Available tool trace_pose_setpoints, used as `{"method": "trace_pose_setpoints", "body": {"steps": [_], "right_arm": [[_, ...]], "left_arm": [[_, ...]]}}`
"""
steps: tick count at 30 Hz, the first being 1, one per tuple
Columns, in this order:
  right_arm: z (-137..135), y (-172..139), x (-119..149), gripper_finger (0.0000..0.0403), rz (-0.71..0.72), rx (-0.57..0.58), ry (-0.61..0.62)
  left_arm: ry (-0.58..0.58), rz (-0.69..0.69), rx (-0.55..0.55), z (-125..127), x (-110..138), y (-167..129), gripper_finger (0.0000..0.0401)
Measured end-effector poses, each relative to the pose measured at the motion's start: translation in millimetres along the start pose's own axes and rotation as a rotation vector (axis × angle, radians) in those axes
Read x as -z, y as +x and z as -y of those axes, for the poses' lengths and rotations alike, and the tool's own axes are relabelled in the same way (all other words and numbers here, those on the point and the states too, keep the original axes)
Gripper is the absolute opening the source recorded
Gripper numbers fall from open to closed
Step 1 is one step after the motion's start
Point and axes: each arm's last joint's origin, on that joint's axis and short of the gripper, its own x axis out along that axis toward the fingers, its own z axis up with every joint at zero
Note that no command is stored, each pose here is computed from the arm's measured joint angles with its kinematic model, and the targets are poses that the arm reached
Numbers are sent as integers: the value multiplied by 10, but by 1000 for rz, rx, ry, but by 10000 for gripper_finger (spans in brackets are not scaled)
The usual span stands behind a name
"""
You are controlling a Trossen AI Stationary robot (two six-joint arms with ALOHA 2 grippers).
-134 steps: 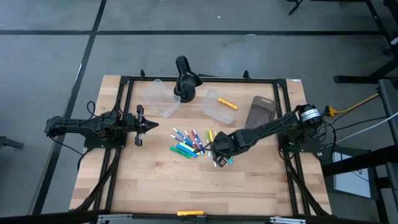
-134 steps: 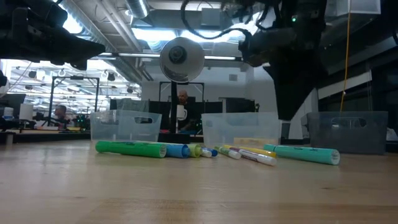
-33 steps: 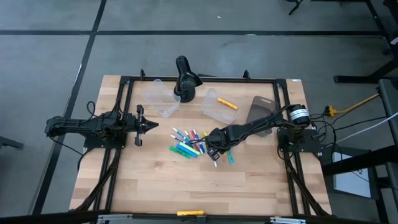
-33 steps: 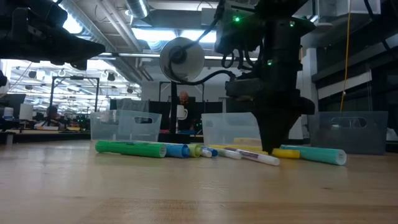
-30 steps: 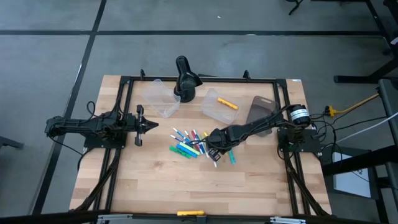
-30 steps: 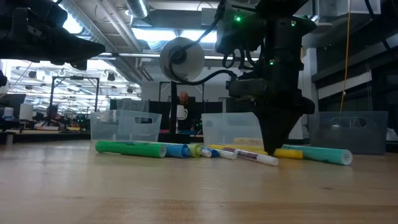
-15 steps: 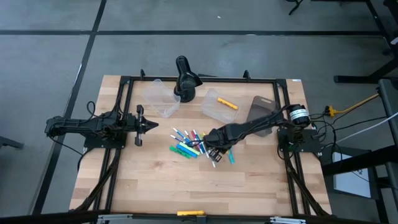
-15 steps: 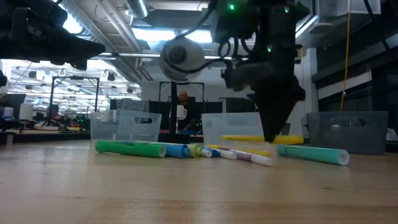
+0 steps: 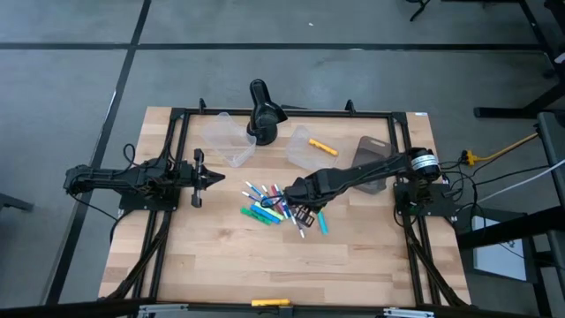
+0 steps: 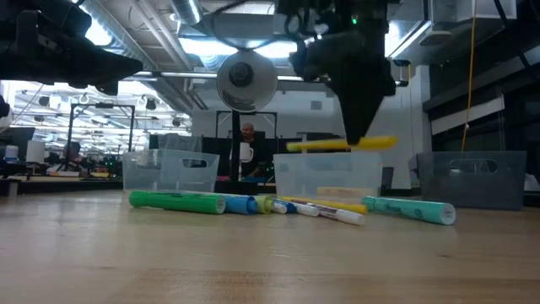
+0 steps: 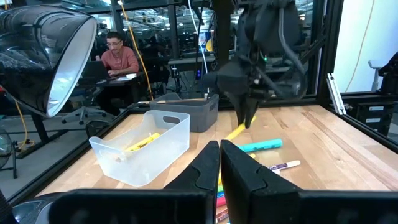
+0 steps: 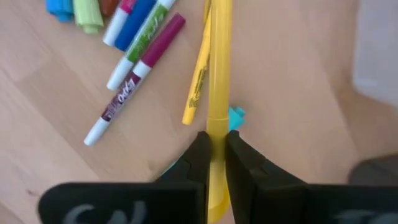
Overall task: Pick & Place Markers
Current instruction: Put the right yellow pen in the gray bin
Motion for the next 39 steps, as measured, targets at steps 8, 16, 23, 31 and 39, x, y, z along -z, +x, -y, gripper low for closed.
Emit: {"method": "trace_pose_setpoints", "body": {"steps": [8, 16, 23, 31, 39], "right_arm": [[40, -325, -49, 18, 21, 67, -41], [172, -507, 50, 9, 26, 124, 4], [211, -442, 88, 7, 3, 199, -139], [326, -101, 175, 28, -90, 293, -438], [459, 260, 248, 95, -90, 190, -595]], "left_arm": [[0, 0, 0, 0, -1, 0, 11], [0, 0, 0, 0, -1, 0, 9], [0, 0, 0, 0, 0, 0, 13], [0, 0, 0, 0, 0, 0, 8], [0, 0, 0, 0, 0, 0, 9]]}}
